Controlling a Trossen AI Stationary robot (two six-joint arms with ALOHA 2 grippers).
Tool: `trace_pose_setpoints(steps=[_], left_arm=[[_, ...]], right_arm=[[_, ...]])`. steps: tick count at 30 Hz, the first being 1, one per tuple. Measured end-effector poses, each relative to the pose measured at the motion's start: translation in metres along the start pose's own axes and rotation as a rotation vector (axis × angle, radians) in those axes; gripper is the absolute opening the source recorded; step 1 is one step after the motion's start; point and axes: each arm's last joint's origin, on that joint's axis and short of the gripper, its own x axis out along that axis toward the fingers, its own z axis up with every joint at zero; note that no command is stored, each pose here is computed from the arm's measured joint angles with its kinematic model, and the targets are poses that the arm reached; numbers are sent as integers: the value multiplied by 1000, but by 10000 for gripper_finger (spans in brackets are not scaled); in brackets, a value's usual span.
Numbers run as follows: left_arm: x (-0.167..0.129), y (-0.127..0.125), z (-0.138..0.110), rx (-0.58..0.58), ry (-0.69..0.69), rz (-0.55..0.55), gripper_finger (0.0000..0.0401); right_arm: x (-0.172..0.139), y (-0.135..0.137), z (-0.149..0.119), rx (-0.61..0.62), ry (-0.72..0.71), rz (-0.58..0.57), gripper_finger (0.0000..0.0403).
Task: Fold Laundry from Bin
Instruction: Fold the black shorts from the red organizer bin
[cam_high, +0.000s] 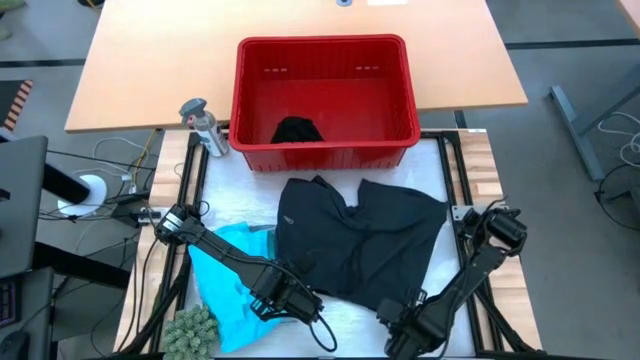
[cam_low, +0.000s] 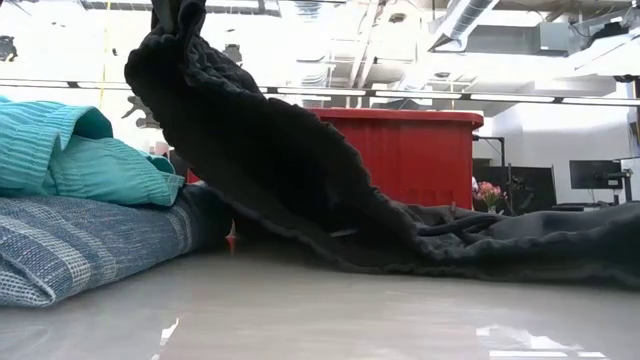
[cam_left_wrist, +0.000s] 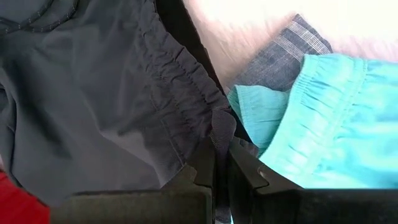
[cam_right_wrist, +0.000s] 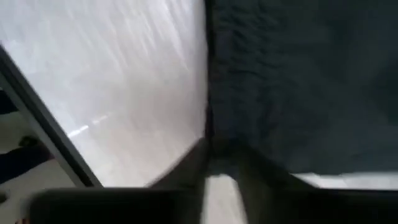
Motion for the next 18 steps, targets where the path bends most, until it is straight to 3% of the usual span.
trace_pose_setpoints(steps=[4, 9, 14, 18], left_arm=[[0, 0, 0, 23, -3, 1, 0], [1, 4, 0, 18, -6, 2, 0], [1, 6, -1, 14, -4, 4, 0], [1, 6, 0, 14, -8, 6, 0]], right_arm=[[-9, -1, -4, 37, 11, -50, 26], [-7, 1, -17, 77, 5, -44, 20], [-16, 12, -30, 42, 9, 30, 14], [-17, 12, -48, 4, 25, 11, 14]])
